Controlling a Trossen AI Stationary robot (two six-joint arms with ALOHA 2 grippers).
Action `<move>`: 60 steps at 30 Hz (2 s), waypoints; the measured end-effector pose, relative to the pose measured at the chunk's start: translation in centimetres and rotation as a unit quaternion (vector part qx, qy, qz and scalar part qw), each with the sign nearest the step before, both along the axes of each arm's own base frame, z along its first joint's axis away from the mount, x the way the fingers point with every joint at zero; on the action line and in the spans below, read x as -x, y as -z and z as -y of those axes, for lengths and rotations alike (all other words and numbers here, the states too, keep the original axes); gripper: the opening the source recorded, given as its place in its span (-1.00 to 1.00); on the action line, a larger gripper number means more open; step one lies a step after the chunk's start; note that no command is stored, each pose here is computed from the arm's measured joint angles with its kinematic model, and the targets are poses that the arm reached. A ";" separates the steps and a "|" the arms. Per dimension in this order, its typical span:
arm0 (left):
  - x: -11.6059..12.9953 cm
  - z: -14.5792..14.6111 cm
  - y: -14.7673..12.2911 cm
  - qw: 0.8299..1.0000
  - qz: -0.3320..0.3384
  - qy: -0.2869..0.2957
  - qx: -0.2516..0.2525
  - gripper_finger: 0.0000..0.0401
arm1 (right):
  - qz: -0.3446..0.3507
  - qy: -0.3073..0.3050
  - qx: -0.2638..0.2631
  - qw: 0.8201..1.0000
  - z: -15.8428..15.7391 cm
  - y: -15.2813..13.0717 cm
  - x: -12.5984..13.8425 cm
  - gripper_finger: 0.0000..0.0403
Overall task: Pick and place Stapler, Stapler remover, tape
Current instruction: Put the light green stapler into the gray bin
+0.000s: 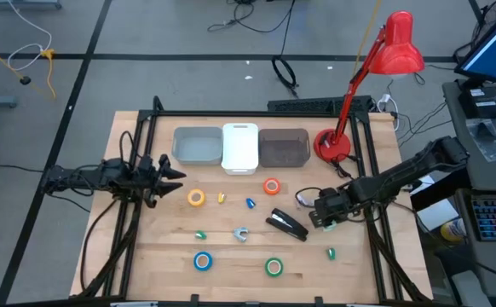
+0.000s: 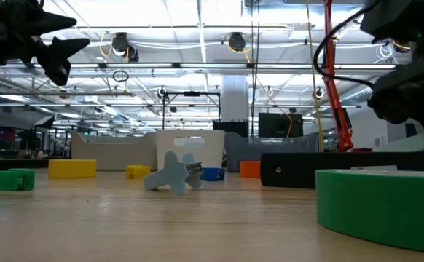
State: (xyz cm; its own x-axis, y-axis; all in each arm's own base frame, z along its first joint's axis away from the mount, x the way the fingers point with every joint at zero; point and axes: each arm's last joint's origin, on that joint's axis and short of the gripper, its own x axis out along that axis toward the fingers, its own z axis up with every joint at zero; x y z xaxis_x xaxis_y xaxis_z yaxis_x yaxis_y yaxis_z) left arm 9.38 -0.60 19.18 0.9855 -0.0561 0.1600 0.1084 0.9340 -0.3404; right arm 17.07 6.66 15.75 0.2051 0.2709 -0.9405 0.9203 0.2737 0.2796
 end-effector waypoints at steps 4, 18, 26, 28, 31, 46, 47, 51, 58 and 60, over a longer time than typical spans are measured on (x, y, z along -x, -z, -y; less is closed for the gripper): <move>0.1 0.0 -0.3 1.000 0.016 0.002 0.014 -0.12 | 0.027 -0.015 -0.003 1.000 0.2 -1.0 0.5 -0.48; 0.3 -0.6 -1.5 0.991 0.077 -0.096 0.046 -0.12 | 0.158 -0.041 -0.001 0.987 0.0 -2.7 -0.7 -0.48; -0.9 -0.5 -1.1 0.991 0.048 -0.089 0.088 -0.12 | 0.242 -0.052 0.077 0.966 0.6 -6.0 -3.0 -0.48; -1.2 -0.5 -1.3 0.991 0.054 -0.088 0.088 -0.12 | 0.263 -0.059 0.107 0.957 1.1 -7.1 -3.8 -0.48; -1.8 -0.5 -1.5 0.990 0.063 -0.088 0.089 -0.12 | 0.284 -0.078 0.157 0.943 1.9 -8.5 -5.3 -0.48; -7.6 0.0 -7.2 0.997 -0.014 -0.082 -0.002 -0.12 | 0.242 -0.222 0.405 0.853 4.6 -10.8 -14.1 -0.48; -8.1 0.1 -7.6 0.996 -0.029 -0.079 -0.013 -0.12 | 0.235 -0.229 0.421 0.846 4.7 -10.9 -14.4 -0.48; -9.9 0.3 -9.0 0.993 -0.085 -0.061 -0.058 -0.12 | 0.217 -0.255 0.477 0.813 4.8 -11.6 -15.3 -0.48; -11.7 0.4 -11.3 0.975 -0.172 -0.068 -0.121 -0.12 | 0.168 -0.292 0.551 0.764 5.1 -12.1 -15.6 -0.48; -12.0 0.4 -12.1 0.971 -0.176 -0.071 -0.144 -0.12 | 0.156 -0.303 0.564 0.752 5.1 -12.1 -15.5 -0.48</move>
